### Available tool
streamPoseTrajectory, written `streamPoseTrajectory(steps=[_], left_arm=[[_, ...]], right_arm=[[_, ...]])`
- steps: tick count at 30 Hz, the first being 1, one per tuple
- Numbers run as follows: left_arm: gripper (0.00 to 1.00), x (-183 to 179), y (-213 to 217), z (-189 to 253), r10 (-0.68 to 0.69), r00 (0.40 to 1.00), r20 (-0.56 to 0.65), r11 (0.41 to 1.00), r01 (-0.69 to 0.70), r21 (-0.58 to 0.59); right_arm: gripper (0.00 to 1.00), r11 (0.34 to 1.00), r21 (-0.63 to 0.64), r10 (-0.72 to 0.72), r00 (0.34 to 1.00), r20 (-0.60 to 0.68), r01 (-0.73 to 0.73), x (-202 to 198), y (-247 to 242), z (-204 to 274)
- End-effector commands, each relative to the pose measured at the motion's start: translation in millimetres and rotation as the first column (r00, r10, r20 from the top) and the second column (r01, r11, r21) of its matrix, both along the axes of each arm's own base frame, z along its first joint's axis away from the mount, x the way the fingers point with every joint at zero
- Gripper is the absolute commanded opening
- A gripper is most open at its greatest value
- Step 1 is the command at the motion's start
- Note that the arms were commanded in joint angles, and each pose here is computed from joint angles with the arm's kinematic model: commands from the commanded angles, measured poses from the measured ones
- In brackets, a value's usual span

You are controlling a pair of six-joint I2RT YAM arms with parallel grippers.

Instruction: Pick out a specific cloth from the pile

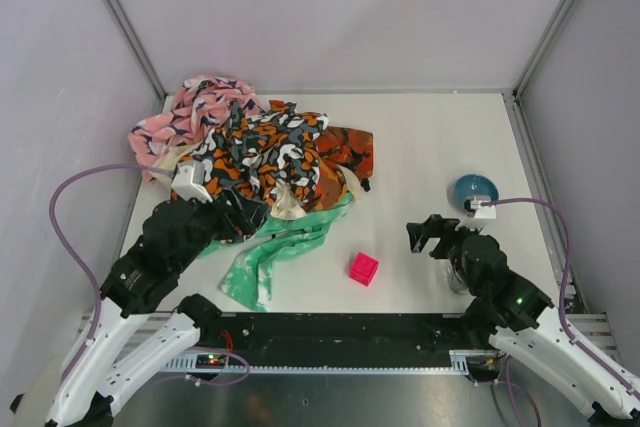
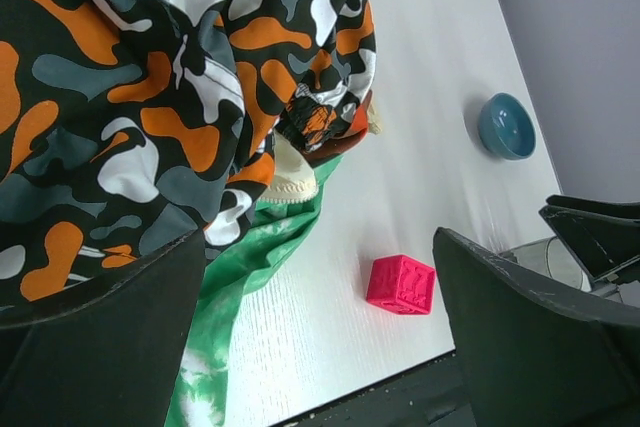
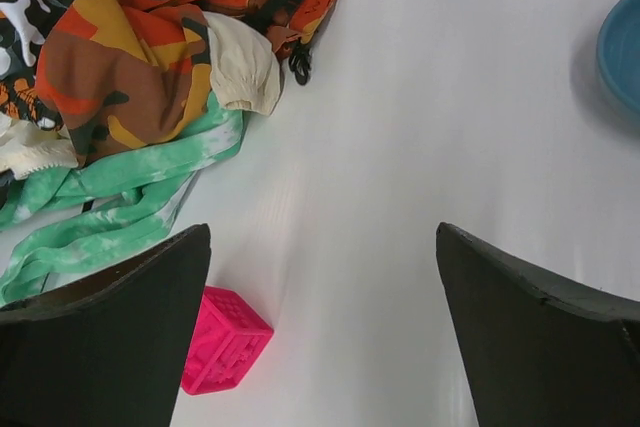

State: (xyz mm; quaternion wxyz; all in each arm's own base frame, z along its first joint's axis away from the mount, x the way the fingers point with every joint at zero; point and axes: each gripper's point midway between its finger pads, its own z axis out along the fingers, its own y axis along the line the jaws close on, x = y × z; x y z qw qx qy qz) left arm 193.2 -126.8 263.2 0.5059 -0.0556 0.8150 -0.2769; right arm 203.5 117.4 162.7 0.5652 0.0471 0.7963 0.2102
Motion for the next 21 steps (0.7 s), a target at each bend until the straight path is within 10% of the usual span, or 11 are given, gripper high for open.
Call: streamPoseTrajectory(steps=[1,10,21], left_arm=[[1.0,-4,-2,0,-0.022,1.0,0.005,1.0,0.022,-0.006],[1.0,43,-24,7,-0.041,0.999,-0.028,0.977,0.045,0.206],[1.0,13,-111,-104,-0.238,0.946,-0.218,0.729,0.323,0.604]], right_arm=[[0.99,0.998,0.061,-0.01,0.999,0.053,0.006,2,1,26],[0.99,0.997,0.036,0.065,0.997,0.036,-0.066,-1,13,21],[0.99,0.996,-0.013,0.089,0.996,-0.02,-0.089,-6,12,5]])
